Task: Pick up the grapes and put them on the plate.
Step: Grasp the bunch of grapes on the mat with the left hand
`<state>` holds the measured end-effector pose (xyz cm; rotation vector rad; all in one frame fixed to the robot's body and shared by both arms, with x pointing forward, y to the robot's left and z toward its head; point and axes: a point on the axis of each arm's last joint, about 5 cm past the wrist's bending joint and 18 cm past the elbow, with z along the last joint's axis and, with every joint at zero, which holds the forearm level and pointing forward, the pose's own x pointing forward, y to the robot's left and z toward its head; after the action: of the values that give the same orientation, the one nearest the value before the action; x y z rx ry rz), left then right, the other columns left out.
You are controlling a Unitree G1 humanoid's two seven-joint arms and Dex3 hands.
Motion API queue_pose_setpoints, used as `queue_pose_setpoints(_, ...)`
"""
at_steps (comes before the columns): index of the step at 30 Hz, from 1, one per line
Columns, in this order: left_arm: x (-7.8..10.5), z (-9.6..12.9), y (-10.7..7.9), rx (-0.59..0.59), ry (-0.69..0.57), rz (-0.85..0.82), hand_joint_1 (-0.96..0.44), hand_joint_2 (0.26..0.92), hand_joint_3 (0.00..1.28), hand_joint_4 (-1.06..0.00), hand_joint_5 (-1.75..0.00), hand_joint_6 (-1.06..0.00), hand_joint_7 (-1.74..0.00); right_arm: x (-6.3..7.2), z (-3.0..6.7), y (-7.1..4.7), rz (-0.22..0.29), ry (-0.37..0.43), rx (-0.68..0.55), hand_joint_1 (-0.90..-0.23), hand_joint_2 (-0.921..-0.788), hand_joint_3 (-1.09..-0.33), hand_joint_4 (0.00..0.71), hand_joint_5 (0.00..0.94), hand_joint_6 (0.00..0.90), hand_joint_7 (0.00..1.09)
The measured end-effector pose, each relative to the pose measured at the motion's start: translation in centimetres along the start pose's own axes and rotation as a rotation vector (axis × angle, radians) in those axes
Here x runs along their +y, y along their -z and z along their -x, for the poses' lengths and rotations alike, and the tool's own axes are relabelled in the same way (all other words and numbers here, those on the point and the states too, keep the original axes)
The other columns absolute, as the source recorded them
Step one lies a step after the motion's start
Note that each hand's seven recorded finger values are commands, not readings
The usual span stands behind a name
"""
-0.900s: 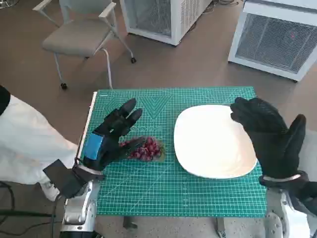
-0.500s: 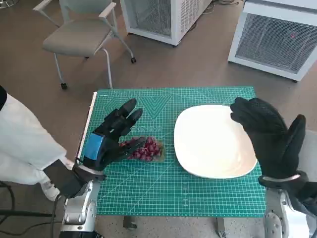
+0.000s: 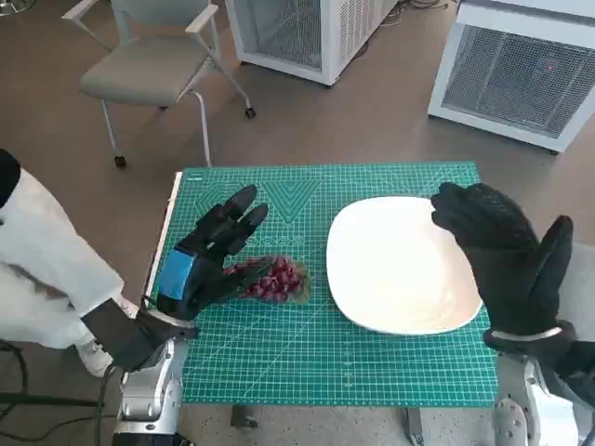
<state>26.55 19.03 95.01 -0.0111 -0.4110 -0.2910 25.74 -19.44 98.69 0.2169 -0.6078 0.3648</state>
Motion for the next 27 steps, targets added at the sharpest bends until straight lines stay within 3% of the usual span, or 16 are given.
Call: queue_pose_setpoints(27, 0.06, 0.11, -0.11, 0.011, -0.003, -0.018, -0.11, 0.915, 0.02, -0.45, 0.00, -0.50, 0.00, 0.03, 0.00, -0.03, 0.019, -0.002, 0.000, -0.380, -0.921, -0.622, 0.426, 0.737, 0.206, 1.00)
